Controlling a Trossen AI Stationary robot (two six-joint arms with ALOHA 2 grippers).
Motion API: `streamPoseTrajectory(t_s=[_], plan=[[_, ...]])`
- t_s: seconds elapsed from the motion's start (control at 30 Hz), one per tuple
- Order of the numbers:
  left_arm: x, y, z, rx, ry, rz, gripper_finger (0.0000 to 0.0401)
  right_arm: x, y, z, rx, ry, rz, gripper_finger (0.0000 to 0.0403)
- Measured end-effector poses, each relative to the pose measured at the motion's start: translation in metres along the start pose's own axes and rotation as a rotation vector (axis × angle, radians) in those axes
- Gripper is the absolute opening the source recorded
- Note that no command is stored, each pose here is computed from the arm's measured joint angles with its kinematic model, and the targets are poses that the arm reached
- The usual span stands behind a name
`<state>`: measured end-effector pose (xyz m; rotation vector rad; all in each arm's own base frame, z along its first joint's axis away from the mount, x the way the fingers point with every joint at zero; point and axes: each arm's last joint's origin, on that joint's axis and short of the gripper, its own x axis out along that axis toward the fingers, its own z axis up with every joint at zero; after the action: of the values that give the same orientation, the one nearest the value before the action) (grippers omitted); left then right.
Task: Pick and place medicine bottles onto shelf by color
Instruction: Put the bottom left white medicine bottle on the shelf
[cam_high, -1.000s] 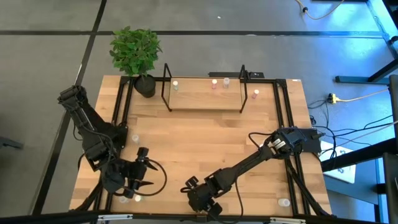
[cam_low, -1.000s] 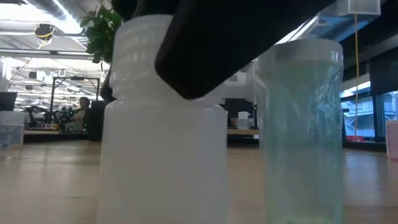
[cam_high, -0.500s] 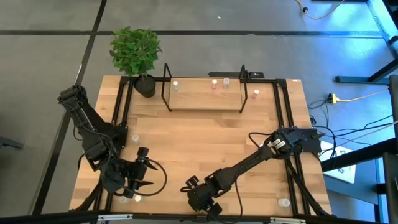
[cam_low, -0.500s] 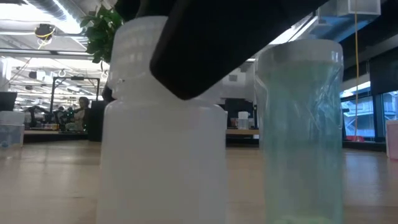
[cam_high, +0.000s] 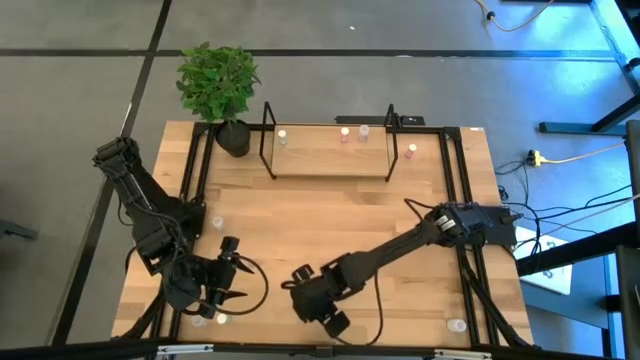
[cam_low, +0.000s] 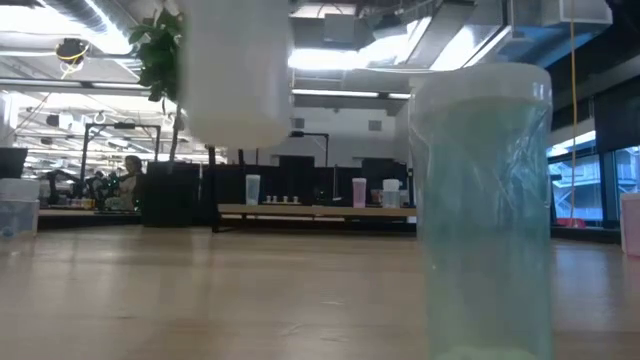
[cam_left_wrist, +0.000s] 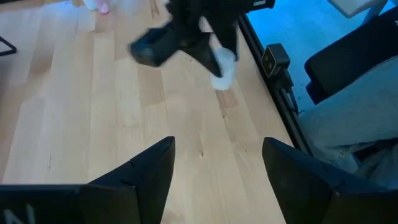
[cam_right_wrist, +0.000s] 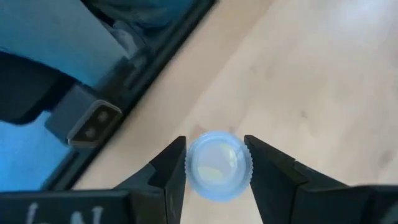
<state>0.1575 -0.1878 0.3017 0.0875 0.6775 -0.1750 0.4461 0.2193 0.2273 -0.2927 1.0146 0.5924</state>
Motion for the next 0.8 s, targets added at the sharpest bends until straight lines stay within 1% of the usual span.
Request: streamPoseTrajectory(t_s=[0.13,0.3,0.43,0.67,0.8], plan=[[0.0,0.0,0.0,0.0,-0.001,0.001,0.0236,-0.015,-0.019,0.001,0.034,0.021,-0.019,0.0148],[0.0,0.002,0.001,-0.032,-0.038,0.073,0.0236,-0.034,-0.041,0.0,0.04,0.056,-0.04,0.0148],[0.0,0.003,0.0,-0.044,-0.042,0.096,0.0236,-0.049,-0.059,-0.003,0.05,0.086,-0.087,0.0148],[0.0,0.004,0.0,-0.044,-0.04,0.1,0.0236,-0.072,-0.104,-0.012,0.079,0.077,-0.139,0.0148],[0.0,0.005,0.0,-0.064,-0.068,0.146,0.0236,-0.085,-0.129,-0.022,0.131,0.093,-0.162,0.0149]])
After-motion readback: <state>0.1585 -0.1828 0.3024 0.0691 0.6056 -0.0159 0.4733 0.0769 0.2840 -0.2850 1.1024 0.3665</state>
